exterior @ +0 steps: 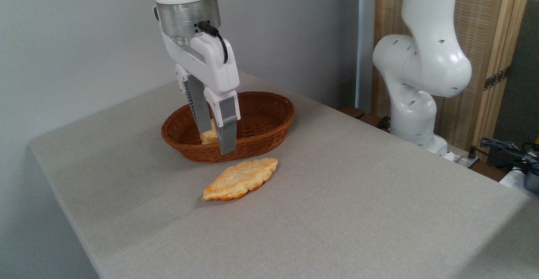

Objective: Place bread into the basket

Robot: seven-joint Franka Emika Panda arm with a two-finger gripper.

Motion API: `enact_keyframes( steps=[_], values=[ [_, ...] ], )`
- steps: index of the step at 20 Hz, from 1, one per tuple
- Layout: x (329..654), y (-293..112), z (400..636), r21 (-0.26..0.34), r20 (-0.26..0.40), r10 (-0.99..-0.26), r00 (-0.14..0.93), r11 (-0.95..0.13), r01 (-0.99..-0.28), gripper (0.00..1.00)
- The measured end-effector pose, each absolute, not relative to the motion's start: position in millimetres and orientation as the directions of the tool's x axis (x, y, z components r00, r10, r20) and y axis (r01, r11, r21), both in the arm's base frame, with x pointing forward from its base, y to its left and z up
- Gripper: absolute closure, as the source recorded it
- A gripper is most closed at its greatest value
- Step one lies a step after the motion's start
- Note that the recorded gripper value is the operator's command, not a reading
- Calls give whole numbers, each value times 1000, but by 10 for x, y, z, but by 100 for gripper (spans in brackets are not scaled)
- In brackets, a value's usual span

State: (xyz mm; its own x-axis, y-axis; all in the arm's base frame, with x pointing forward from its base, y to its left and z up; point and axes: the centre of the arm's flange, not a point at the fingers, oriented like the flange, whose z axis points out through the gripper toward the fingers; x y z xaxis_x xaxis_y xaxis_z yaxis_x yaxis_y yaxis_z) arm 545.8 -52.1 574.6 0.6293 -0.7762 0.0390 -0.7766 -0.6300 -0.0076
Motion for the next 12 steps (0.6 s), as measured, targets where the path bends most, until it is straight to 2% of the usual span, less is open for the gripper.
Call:
enact_keyframes(
  steps=[12],
  values=[
    [5433,-514,5758,2,35,-775,631,-631,-776,0]
  ],
)
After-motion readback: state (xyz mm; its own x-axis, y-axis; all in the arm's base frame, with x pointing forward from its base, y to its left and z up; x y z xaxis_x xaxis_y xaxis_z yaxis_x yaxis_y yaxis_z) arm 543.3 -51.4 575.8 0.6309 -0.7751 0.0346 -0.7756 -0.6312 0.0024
